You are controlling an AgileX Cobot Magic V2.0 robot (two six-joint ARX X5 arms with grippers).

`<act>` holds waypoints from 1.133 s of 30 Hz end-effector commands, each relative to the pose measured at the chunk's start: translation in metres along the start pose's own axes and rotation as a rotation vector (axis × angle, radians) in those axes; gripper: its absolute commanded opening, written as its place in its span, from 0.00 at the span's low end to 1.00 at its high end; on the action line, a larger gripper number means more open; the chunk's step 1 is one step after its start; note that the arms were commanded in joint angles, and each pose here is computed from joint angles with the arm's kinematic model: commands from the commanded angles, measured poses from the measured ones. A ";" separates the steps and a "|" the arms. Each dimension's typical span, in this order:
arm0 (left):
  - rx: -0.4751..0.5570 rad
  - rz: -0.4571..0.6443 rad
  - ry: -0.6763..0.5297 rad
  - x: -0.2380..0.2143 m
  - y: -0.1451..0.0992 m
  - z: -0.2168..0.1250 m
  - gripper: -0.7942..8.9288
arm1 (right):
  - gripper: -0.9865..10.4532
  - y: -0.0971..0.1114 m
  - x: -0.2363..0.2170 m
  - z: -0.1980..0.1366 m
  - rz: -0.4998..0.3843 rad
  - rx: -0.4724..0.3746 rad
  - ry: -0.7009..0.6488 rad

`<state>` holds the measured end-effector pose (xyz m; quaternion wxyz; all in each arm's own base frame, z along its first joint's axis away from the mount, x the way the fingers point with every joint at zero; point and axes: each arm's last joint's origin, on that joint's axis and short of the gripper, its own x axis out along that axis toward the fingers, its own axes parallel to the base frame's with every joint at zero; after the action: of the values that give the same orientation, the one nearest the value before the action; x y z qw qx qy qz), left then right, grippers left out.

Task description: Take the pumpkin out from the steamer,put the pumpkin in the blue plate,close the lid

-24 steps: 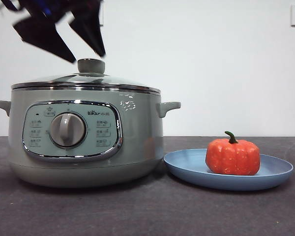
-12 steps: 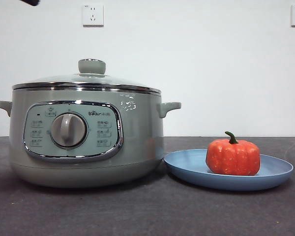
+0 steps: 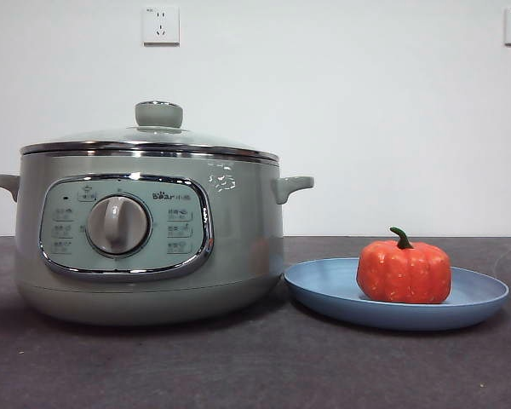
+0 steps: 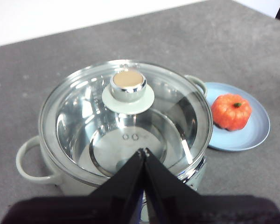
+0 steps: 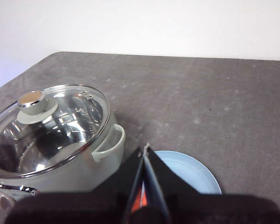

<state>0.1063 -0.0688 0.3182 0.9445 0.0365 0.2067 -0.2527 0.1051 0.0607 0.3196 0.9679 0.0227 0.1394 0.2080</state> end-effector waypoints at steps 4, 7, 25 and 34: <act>0.004 -0.001 0.021 0.004 -0.001 -0.002 0.08 | 0.09 0.000 0.001 -0.001 -0.002 0.002 0.001; 0.004 -0.001 0.022 0.004 0.000 -0.002 0.08 | 0.09 0.000 0.001 -0.001 -0.002 0.001 0.002; -0.099 0.469 -0.352 -0.072 0.026 -0.062 0.08 | 0.09 -0.001 0.000 -0.006 -0.009 -0.004 0.050; -0.126 0.563 -0.344 -0.008 0.051 -0.124 0.08 | 0.09 -0.001 0.000 -0.007 -0.009 -0.004 0.053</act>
<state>0.0767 0.0006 0.2118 0.9986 -0.0076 0.0440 0.0267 0.1038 0.0600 0.3148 0.9647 0.0141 0.1639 0.2055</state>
